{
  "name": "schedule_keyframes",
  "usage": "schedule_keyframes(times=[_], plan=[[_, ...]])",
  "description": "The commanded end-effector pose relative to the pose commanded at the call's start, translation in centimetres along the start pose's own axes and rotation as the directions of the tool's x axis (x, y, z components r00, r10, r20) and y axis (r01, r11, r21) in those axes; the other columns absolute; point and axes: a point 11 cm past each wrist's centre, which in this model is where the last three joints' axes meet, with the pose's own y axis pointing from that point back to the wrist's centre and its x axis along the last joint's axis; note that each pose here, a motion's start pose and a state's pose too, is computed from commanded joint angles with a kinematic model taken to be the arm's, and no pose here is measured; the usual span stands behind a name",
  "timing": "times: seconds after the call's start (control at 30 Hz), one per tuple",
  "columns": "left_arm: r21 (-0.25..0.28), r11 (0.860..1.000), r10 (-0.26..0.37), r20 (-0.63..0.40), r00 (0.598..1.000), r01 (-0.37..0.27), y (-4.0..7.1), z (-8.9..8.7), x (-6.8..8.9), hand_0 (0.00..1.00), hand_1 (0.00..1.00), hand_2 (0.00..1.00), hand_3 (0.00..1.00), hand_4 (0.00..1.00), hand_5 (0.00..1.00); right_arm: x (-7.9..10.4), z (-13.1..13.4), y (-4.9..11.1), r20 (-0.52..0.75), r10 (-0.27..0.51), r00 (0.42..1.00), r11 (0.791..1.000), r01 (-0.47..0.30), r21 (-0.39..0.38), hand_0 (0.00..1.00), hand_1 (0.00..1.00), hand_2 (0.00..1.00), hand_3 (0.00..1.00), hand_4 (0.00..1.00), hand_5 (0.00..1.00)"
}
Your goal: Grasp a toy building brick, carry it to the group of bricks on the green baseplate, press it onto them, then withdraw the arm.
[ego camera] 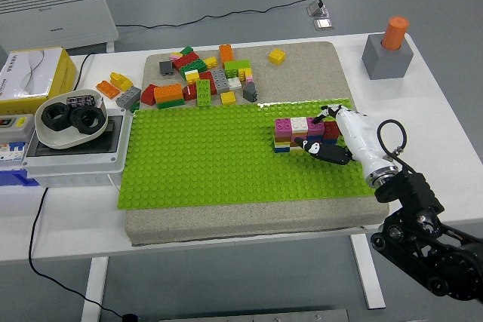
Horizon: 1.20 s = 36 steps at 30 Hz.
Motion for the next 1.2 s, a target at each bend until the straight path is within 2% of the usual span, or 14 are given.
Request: schedule_keyframes(times=[0.77,0.9,0.97,1.0,1.17,1.2], plan=[[0.0,1.0,-0.002,-0.001,1.0,0.002,0.0,-0.1,0.0,0.698,0.553,0.654,0.829,0.998,0.998,1.7,-1.0,-0.3,0.071,0.054,0.996,0.998,-0.056,0.039,0.768,0.788,0.827,0.569,0.899,0.646],[0.001,1.0,-0.001,-0.002,1.0,0.001,0.0,0.1,0.0,0.698,0.552,0.654,0.829,0.998,0.998,2.5,-1.0,0.2,0.174,0.093,0.98,0.993,-0.103,0.049,0.767,0.784,0.822,0.568,0.898,0.646],[0.002,1.0,-0.001,-0.001,1.0,0.001,0.0,0.2,-0.1,0.698,0.552,0.654,0.829,0.998,0.998,3.1,-0.7,0.6,0.244,0.126,0.962,0.989,-0.14,0.042,0.767,0.784,0.822,0.568,0.898,0.646],[0.003,1.0,-0.001,-0.001,1.0,0.001,0.0,0.2,-0.1,0.698,0.553,0.654,0.829,0.998,0.998,3.4,-0.5,0.8,0.277,0.14,0.951,0.987,-0.156,0.038,0.741,0.732,0.773,0.584,0.894,0.643],[0.004,1.0,0.0,-0.002,1.0,0.0,-0.1,0.6,-0.3,0.698,0.553,0.654,0.829,0.998,0.998,5.0,0.7,2.2,0.422,0.202,0.884,0.974,-0.226,0.007,0.741,0.732,0.773,0.584,0.894,0.643],[0.005,1.0,0.001,-0.001,1.0,-0.001,-0.1,0.8,-0.3,0.698,0.548,0.649,0.817,0.998,0.998,5.3,1.0,2.5,0.442,0.213,0.871,0.971,-0.237,-0.001,0.709,0.697,0.738,0.641,0.879,0.627]])
